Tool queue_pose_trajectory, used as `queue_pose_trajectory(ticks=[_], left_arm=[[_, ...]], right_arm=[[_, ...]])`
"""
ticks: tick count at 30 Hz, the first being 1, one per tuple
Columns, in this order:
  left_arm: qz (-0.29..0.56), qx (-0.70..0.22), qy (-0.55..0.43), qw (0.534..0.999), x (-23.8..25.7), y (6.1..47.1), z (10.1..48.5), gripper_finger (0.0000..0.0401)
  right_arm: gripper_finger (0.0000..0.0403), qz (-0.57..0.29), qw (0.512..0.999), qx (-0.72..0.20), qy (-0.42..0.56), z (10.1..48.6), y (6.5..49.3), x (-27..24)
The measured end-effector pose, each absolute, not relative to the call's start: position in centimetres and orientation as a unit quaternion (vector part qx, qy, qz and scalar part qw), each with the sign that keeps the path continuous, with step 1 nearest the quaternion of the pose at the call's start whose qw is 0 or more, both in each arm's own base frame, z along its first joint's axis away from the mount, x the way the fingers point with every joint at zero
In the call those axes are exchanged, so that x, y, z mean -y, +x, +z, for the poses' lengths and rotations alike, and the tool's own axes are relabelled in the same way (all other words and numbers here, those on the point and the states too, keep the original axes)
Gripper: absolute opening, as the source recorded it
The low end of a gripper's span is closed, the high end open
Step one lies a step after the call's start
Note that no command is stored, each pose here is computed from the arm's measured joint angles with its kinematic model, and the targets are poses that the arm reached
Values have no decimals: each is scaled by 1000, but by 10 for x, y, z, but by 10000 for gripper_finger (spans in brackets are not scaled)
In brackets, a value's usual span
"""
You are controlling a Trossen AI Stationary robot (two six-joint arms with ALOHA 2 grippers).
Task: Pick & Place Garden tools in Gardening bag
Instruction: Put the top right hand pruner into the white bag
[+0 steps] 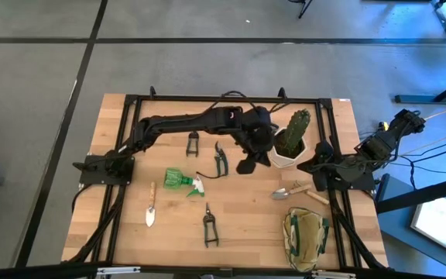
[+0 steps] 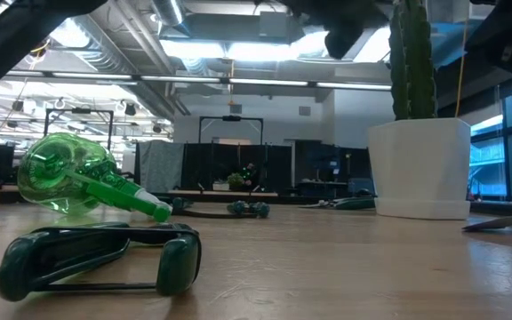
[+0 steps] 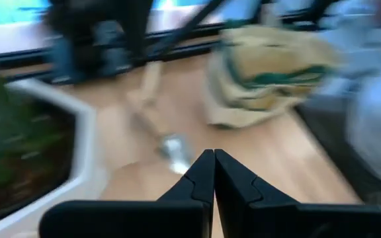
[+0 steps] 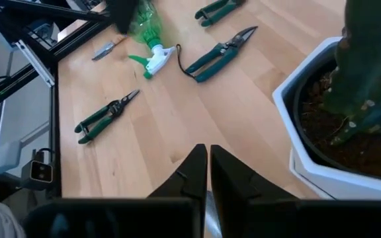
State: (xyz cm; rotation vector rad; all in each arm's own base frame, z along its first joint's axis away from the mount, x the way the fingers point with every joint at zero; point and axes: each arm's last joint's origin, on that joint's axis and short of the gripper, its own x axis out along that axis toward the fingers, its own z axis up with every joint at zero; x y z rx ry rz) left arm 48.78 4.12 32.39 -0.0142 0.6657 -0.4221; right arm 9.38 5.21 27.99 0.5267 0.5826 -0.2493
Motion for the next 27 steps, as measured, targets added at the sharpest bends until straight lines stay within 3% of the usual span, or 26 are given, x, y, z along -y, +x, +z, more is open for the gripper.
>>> queue_pose_trajectory(ticks=[10, 27], left_arm=[[-132, -337, -20, 932, -33, 496, 307, 3], [-29, -328, -16, 944, -3, 495, 318, 3]], right_arm=[[23, -171, 908, -287, 252, 275, 89, -47], [23, -277, 865, -326, 262, 262, 72, -33]])
